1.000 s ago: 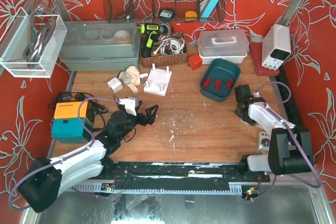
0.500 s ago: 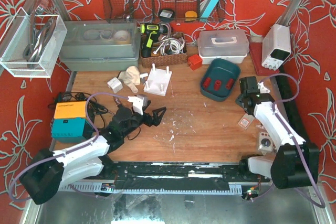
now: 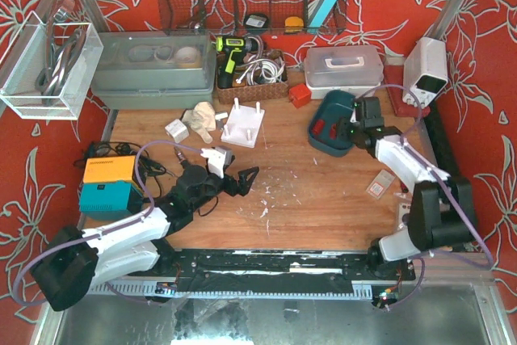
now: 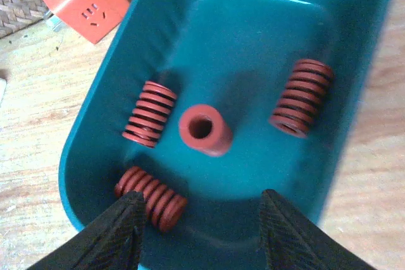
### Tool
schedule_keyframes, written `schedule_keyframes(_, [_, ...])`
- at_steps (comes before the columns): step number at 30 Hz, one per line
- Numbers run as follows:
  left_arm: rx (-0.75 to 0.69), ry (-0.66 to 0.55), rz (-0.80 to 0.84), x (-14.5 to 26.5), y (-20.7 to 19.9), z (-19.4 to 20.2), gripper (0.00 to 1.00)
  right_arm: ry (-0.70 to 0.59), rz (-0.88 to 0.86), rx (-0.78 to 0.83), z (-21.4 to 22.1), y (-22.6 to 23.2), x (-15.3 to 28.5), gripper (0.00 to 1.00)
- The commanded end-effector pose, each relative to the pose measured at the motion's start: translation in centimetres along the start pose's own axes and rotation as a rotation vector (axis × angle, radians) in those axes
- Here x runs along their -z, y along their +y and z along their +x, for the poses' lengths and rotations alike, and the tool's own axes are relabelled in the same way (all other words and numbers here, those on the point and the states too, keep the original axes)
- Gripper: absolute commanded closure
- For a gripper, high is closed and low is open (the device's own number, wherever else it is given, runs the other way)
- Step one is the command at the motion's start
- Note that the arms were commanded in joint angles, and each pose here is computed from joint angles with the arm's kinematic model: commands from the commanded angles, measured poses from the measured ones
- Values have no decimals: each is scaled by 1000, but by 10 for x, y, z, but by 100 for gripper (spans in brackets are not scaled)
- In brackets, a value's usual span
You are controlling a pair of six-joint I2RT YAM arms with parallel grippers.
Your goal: Install the large spring
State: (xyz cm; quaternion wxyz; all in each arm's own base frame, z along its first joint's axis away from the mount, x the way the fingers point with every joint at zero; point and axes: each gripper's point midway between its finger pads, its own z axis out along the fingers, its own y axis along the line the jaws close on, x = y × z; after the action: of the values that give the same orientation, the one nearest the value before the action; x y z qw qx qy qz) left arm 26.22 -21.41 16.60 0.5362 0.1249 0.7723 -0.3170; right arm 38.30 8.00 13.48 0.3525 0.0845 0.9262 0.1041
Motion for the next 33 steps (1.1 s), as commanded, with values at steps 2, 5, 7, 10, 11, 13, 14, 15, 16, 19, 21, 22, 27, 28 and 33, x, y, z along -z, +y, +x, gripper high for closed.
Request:
schedule_keyframes(2, [-18,-48,-12,3,-1,-13,0,40,-26,160,-9,17,-30,48])
schedule_keyframes(5, [-19,-49,-18,3,0,-13,0,51,28,183,-12,10,-46,47])
schedule_keyframes(7, [-19,-50,-17,3,0,-13,0,78,34,188,-9,10,-56,47])
schedule_keyframes(10, [-18,-51,-21,3,1,-13,0,106,21,182,-3,12,-70,47])
schedule_keyframes(11, [-16,-50,-23,2,1,-13,0,117,27,181,-1,11,-73,47])
schedule_keyframes(13, [-15,-51,-22,2,1,-13,0,133,36,182,3,9,-80,47])
schedule_keyframes(14, [-14,-51,-22,2,1,-13,0,135,36,181,4,10,-82,47])
schedule_keyframes(15, [-13,-53,-20,2,0,-14,0,143,36,180,6,9,-85,47])
schedule_keyframes(16, [-13,-52,-21,2,1,-13,0,149,39,181,7,9,-88,48])
schedule_keyframes(19, [-12,-43,-34,1,3,-12,0,148,61,194,9,6,-96,48])
schedule_keyframes(21, [-12,-39,-31,0,2,-11,0,141,75,207,8,5,-101,49])
schedule_keyframes(22, [-11,-40,-30,0,2,-11,0,140,81,213,8,4,-103,50])
schedule_keyframes(27, [-13,-42,-35,1,3,-12,0,140,89,235,6,4,-113,53])
schedule_keyframes(28, [-12,-43,-37,1,3,-12,0,137,82,239,6,6,-114,53])
schedule_keyframes(33, [-11,-50,-49,2,5,-13,0,119,67,246,2,9,-116,61])
